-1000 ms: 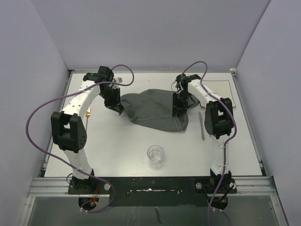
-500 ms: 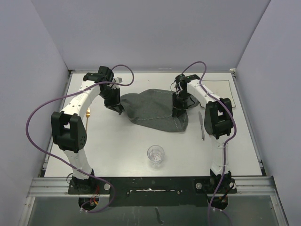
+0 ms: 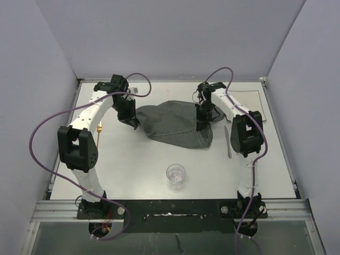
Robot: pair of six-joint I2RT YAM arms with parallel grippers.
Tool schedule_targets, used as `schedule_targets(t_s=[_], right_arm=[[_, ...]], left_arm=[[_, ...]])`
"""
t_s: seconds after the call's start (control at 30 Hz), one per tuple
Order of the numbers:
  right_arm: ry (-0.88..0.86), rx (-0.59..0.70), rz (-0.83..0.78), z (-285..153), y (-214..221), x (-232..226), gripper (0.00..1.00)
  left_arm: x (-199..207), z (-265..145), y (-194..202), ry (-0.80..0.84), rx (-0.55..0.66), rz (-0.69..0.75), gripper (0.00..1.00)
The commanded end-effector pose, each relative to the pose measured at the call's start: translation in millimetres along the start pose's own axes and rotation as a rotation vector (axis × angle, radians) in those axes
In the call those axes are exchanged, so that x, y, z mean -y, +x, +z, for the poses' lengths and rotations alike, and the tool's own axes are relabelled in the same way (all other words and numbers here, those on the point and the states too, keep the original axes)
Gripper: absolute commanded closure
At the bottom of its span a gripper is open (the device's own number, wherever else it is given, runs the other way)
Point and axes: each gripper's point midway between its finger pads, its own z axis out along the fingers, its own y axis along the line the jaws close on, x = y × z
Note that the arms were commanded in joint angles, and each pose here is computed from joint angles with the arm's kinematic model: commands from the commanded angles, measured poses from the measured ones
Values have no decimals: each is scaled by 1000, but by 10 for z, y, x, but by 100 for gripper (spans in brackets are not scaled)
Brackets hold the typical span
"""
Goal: Set the dinner table for one person
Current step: Flatten out the napkin at the center of the board.
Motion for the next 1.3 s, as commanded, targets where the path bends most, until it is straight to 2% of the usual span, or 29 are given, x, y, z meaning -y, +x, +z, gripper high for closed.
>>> schedule_targets(t_s=[0.0, 0.23, 0.4, 0.67, 0.77, 0.9, 1.13, 1.27], right_arm=[[-21, 150, -54, -708, -60, -153, 100], [-39, 266, -91, -1295, -64, -210, 100], [-68, 397, -115, -1720, -116, -222, 100], [-155, 728, -82, -2693, -314, -26, 100], [-190, 909, -62, -3171, -395, 74, 100], [-215, 1083, -30, -3623, -397, 200, 100], [-280, 1293, -7, -4193, -323, 234, 100], [-318, 1330, -10, -4332, -357, 223, 100]], left_arm=[[131, -285, -164, 10, 94, 33, 100], [156, -763, -365, -31, 212, 34, 100], [266, -1171, -461, -38, 302, 44, 100], [458, -1965, -590, -43, 508, 54, 100], [529, -2155, -613, -25, 580, 45, 100], [582, -2398, -659, -20, 666, 28, 100], [753, -2904, -762, 37, 849, 0, 100], [763, -2847, -870, 46, 848, -16, 100]])
